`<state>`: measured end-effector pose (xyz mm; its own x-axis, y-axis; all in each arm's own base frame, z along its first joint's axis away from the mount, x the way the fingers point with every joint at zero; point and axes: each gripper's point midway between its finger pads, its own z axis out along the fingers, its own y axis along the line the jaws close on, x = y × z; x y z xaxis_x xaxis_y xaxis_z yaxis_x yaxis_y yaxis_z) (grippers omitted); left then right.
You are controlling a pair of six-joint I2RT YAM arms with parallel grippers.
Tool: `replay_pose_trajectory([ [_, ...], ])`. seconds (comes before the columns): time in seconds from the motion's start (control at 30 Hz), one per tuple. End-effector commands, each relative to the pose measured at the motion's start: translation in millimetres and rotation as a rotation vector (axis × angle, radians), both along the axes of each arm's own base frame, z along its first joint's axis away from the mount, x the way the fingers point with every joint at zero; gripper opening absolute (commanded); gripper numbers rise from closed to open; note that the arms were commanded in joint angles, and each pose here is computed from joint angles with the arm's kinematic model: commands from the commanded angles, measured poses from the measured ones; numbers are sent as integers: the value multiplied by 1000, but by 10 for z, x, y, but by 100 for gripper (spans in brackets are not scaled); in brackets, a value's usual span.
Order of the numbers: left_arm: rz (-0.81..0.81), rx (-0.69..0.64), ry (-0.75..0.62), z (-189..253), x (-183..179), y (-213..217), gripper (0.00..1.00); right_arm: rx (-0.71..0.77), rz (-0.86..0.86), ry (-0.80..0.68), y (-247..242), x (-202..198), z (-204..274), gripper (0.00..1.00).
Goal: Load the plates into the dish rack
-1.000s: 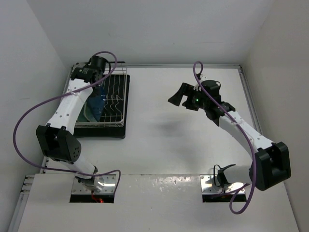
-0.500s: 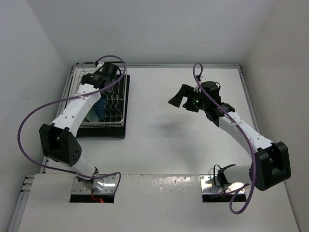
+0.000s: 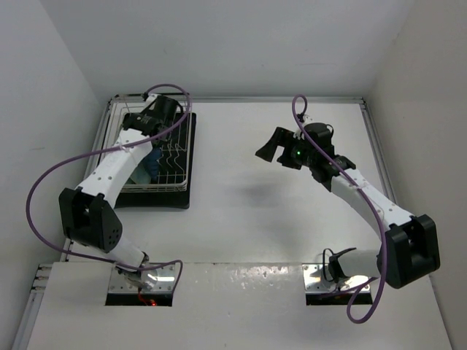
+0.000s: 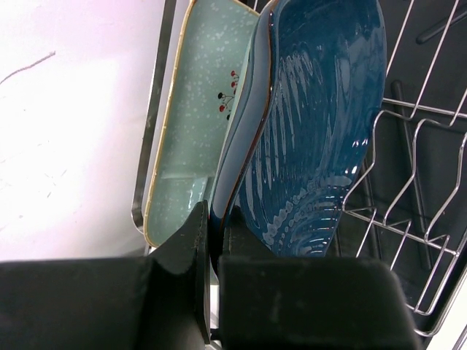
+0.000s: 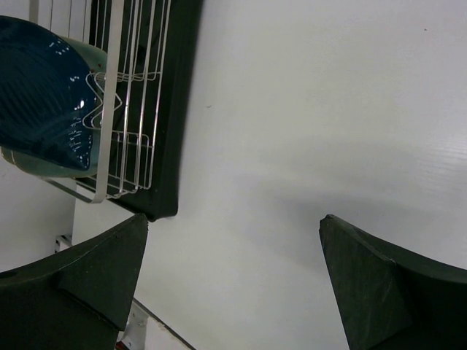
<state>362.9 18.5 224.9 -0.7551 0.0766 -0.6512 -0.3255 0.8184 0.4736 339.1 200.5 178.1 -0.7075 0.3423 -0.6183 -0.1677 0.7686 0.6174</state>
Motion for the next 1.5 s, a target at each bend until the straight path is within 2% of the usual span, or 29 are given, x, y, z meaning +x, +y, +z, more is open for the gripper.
replay_pose_trajectory([
  [0.0, -13, -72, 149, -528, -68, -67, 0, 9, -11, -47, -20, 34, 138, 100],
  [0.13, -24, -55, 167, -589, -10, -98, 0, 3, -11, -49, -33, 20, 142, 100],
  [0.27, -25, 33, 153, -505, -44, -94, 0, -5, -20, -54, -58, 2, 155, 100],
  [0.4, -63, -6, 201, -689, -165, -177, 0, -14, -28, -52, -79, -3, 125, 100],
  [0.53, -66, 11, 222, -803, -136, -204, 1, -6, -25, -54, -58, 22, 140, 100],
  [0.7, -29, 13, 196, -723, -87, -87, 1, -10, -29, -55, -80, 14, 145, 100],
  [0.73, -29, 9, 185, -687, -61, -95, 5, -6, -27, -59, -72, 11, 167, 100],
  [0.77, -24, 1, 187, -696, -61, -75, 18, -12, -28, -54, -84, 6, 147, 100],
  [0.87, -39, -13, 195, -689, -44, -76, 30, -19, -28, -59, -98, 18, 153, 100],
  [0.9, -45, -24, 198, -701, -44, -94, 43, -16, -25, -59, -86, 17, 155, 100],
  [1.0, -50, -31, 184, -636, -24, -76, 60, -14, -22, -59, -82, 25, 152, 100],
  [1.2, -89, -37, 118, -276, 154, -124, 63, -6, -9, -59, -58, 7, 161, 100],
  [1.37, -108, -16, -48, 453, 357, -109, 73, -18, 2, -59, -77, -3, 164, 100],
  [1.47, -126, -27, -54, 530, 325, -93, 73, -13, 10, -61, -69, -14, 185, 100],
])
